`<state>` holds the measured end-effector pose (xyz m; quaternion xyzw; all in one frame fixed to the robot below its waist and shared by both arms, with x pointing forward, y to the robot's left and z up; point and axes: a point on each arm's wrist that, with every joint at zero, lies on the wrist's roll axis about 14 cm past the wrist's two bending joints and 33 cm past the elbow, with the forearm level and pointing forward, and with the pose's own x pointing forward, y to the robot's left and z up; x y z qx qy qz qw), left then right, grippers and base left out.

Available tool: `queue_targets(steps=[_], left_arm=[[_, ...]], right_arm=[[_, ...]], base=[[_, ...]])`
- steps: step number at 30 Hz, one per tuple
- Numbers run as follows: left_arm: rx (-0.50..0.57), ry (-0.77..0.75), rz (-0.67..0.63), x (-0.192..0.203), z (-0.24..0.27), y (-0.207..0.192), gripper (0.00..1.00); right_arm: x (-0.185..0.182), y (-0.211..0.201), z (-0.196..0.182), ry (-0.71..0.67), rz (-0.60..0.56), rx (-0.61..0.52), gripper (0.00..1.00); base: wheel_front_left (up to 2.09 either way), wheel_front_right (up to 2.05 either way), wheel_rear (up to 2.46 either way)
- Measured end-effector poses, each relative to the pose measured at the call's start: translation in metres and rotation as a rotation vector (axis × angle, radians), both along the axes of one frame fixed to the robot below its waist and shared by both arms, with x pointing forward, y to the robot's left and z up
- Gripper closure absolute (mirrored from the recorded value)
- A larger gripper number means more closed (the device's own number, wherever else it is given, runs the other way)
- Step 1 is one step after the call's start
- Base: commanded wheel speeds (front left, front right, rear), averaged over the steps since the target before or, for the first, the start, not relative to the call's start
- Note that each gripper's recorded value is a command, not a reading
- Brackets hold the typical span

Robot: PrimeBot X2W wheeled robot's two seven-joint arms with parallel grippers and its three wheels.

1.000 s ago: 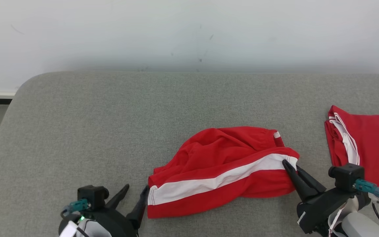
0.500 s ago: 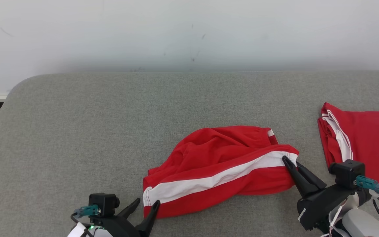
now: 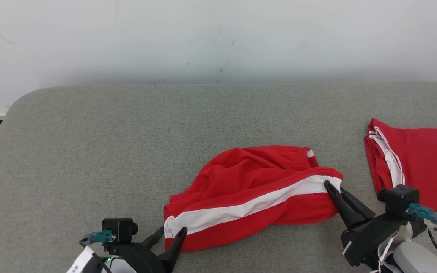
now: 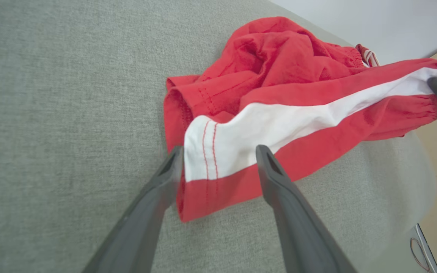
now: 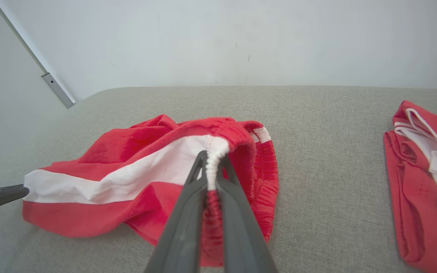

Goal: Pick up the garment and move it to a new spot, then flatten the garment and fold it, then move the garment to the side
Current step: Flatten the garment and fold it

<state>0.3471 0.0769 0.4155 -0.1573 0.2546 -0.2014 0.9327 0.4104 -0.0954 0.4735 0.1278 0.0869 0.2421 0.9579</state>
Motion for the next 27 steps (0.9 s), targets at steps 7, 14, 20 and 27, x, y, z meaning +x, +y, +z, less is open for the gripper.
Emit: queue_targets(steps=[7, 14, 20, 27], left_arm=[[-0.013, 0.004, -0.007, 0.002, 0.002, -0.004, 1.00], [0.007, -0.029, 0.026, 0.012, 0.009, 0.013, 1.00], [-0.014, -0.050, 0.020, 0.015, 0.017, 0.011, 1.00], [-0.099, -0.054, 0.017, 0.034, 0.031, 0.008, 1.00]], right_arm=[[-0.001, -0.002, 0.000, -0.002, -0.006, -0.001, 1.00], [0.000, -0.003, 0.000, 0.000, -0.009, 0.004, 1.00], [0.005, 0.000, 0.002, -0.003, -0.002, 0.006, 1.00], [0.022, 0.018, -0.006, 0.083, 0.020, 0.029, 1.00]], base=[[0.00, 0.00, 0.00], [0.00, 0.00, 0.00], [0.00, 0.00, 0.00], [0.00, 0.00, 0.00]])
